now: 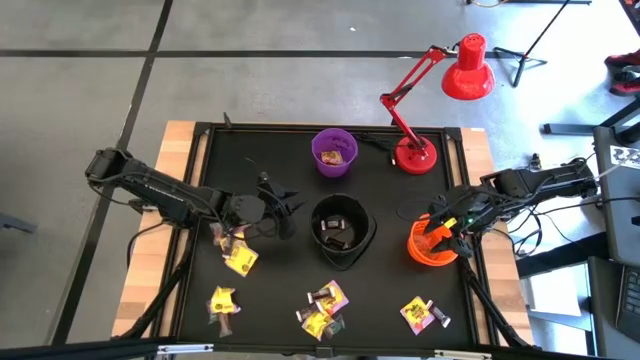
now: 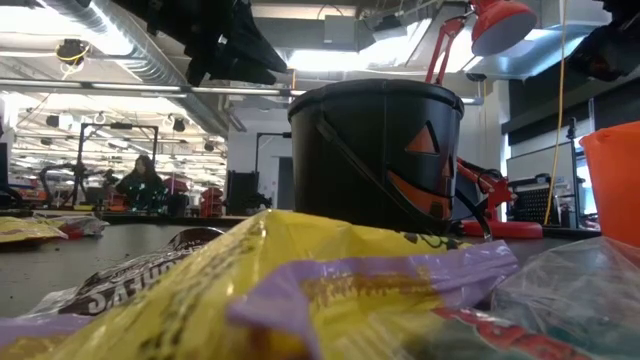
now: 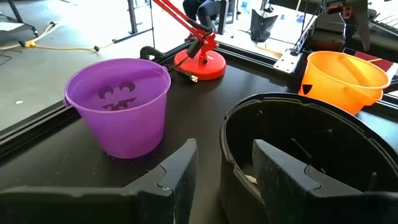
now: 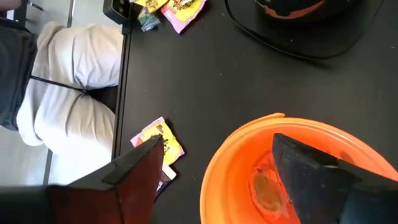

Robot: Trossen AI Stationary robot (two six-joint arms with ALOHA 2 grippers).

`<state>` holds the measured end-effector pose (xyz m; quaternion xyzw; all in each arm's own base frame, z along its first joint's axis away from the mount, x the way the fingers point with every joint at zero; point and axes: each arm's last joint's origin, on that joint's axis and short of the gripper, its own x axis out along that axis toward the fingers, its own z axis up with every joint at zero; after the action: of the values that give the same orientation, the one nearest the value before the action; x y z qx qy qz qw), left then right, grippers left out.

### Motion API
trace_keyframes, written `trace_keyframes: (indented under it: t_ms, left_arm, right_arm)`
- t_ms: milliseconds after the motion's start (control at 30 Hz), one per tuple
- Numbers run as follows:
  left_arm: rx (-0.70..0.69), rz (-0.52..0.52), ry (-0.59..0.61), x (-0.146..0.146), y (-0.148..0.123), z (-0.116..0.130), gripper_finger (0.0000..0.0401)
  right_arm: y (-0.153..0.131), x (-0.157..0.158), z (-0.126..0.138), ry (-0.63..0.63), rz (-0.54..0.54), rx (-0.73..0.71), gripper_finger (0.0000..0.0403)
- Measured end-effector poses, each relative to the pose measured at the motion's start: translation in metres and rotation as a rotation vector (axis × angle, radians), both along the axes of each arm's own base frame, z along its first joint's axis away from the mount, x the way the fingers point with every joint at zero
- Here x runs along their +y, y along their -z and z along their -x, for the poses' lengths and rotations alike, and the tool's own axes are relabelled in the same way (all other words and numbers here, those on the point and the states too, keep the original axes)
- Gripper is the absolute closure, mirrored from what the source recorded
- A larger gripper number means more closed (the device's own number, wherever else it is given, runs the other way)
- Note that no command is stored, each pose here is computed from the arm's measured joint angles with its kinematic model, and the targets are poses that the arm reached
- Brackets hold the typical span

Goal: Sort candy
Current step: Put the yellow candy into the purple bucket

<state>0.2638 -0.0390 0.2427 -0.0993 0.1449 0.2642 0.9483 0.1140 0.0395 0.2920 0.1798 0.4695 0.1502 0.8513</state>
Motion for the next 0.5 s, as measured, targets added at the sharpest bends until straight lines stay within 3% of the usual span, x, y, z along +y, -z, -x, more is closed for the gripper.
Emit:
trace_keyframes:
  t_ms: [233,500]
  left_arm:
    - [0.000,0.000,0.000,0.0000,0.0000,0.0000,0.0257]
    - [0.000,0.000,0.000,0.0000,0.0001,0.0000,0.0257]
  right_arm:
    - [-0.0006,0.0011,0.0001,-0.025,-0.029,0.002,0.0106]
    - [-0.0004,-0.0038,-0.0030,0.080,0.126,-0.058,0.0106]
